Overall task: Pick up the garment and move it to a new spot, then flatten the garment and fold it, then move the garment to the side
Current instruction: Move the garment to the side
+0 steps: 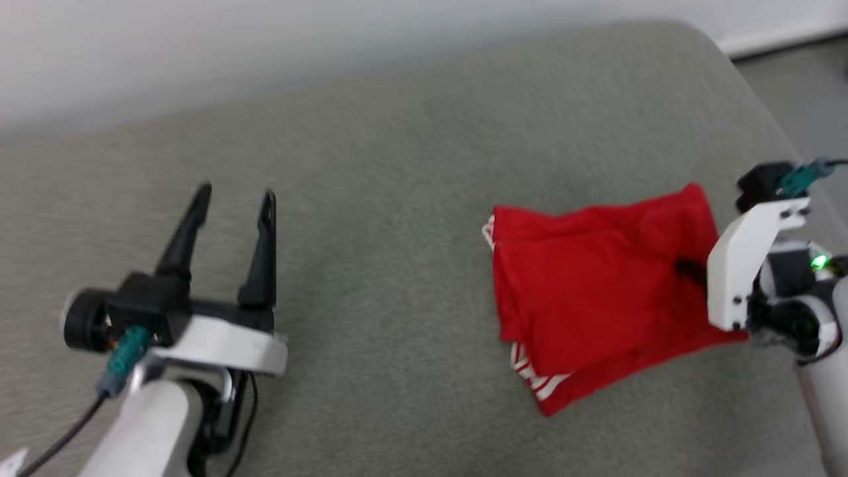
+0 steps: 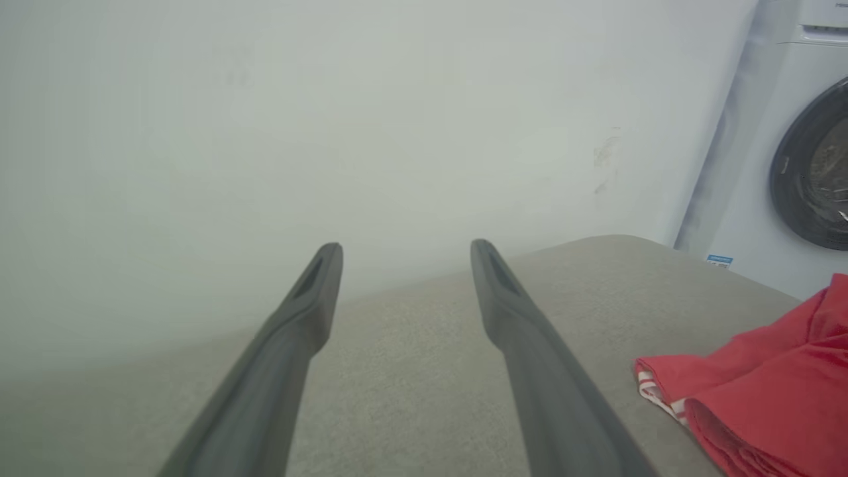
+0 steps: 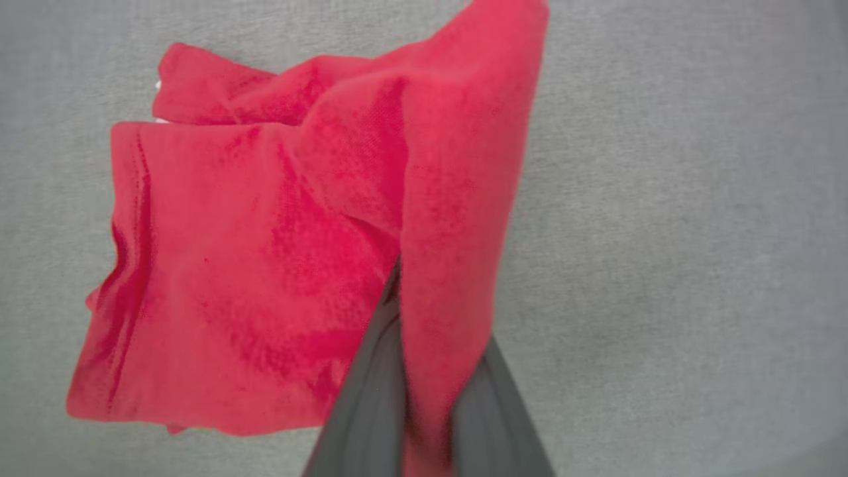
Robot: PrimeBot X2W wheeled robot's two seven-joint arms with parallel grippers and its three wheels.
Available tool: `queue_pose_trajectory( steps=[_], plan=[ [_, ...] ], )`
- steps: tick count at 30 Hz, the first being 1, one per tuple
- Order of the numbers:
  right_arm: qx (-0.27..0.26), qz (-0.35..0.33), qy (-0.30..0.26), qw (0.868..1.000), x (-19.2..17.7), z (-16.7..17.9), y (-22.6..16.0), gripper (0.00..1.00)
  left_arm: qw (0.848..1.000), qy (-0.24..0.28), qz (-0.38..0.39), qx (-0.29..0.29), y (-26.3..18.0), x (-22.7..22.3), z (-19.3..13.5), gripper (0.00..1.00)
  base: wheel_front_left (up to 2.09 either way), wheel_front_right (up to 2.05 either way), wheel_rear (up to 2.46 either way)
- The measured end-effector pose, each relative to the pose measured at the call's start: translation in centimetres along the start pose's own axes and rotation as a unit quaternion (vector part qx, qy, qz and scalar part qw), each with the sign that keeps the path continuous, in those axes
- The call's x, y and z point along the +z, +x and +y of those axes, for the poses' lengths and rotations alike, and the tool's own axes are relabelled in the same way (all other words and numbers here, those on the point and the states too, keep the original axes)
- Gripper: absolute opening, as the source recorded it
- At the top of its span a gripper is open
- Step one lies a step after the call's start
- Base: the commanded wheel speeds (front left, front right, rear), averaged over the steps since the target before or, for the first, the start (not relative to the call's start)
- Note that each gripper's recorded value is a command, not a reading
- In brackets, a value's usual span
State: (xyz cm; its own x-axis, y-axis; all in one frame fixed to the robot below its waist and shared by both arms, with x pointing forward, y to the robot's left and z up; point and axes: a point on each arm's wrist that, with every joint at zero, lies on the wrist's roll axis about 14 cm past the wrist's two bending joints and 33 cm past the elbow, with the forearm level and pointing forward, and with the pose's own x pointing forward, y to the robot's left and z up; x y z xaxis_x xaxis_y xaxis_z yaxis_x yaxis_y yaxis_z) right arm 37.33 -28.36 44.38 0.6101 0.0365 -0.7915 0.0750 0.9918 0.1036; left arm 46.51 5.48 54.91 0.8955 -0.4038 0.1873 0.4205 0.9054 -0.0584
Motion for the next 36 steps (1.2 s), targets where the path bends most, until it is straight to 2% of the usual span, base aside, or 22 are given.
queue_pose_trajectory(
  steps=[6,9,13,18,22,23,24,25,26,36],
  plan=[
    [-0.102,-0.026,0.028,0.994,1.5,-7.3,1.2,0.0,0.998,-0.011,0.009,-0.064,5.5,-3.3,-2.3,1.0,0.0,0.0,0.0],
    [-0.165,-0.046,0.044,0.984,2.1,-12.1,1.1,0.0,0.996,-0.026,0.007,-0.091,7.8,-5.0,-3.5,1.0,0.0,0.0,0.0],
    [-0.23,-0.067,0.046,0.97,3.0,-16.5,1.5,0.0,0.992,-0.039,0.017,-0.115,9.5,-7.8,-4.2,1.0,0.0,0.0,0.0],
    [-0.284,-0.108,0.022,0.952,5.1,-19.6,2.7,0.0,0.99,-0.044,0.028,-0.131,10.6,-10.7,-4.3,1.0,0.0,0.0,0.0],
    [-0.309,-0.115,0.009,0.944,4.2,-20.8,4.4,0.0,0.989,-0.048,0.037,-0.135,10.6,-12.4,-4.1,1.0,0.0,0.0,0.0],
    [-0.308,-0.121,0.006,0.944,4.0,-20.6,5.0,0.27,0.989,-0.048,0.038,-0.134,10.6,-12.6,-3.9,1.0,0.0,0.0,0.0],
    [-0.306,-0.124,0.007,0.944,3.9,-20.4,5.6,0.35,0.989,-0.047,0.04,-0.132,10.5,-12.8,-3.7,1.0,0.0,0.0,0.0],
    [-0.305,-0.128,0.002,0.944,3.8,-20.2,6.1,0.58,0.99,-0.046,0.042,-0.13,10.4,-12.9,-3.5,1.0,0.0,0.0,0.0],
    [-0.303,-0.136,0.001,0.943,4.0,-20.0,6.5,1.0,0.99,-0.044,0.043,-0.128,10.4,-12.9,-3.4,1.0,0.0,0.0,0.0],
    [-0.317,-0.185,-0.053,0.929,5.3,-20.3,3.4,1.0,0.993,-0.041,0.028,-0.105,9.2,-10.2,-3.0,1.0,0.0,0.0,0.0]
  ],
)
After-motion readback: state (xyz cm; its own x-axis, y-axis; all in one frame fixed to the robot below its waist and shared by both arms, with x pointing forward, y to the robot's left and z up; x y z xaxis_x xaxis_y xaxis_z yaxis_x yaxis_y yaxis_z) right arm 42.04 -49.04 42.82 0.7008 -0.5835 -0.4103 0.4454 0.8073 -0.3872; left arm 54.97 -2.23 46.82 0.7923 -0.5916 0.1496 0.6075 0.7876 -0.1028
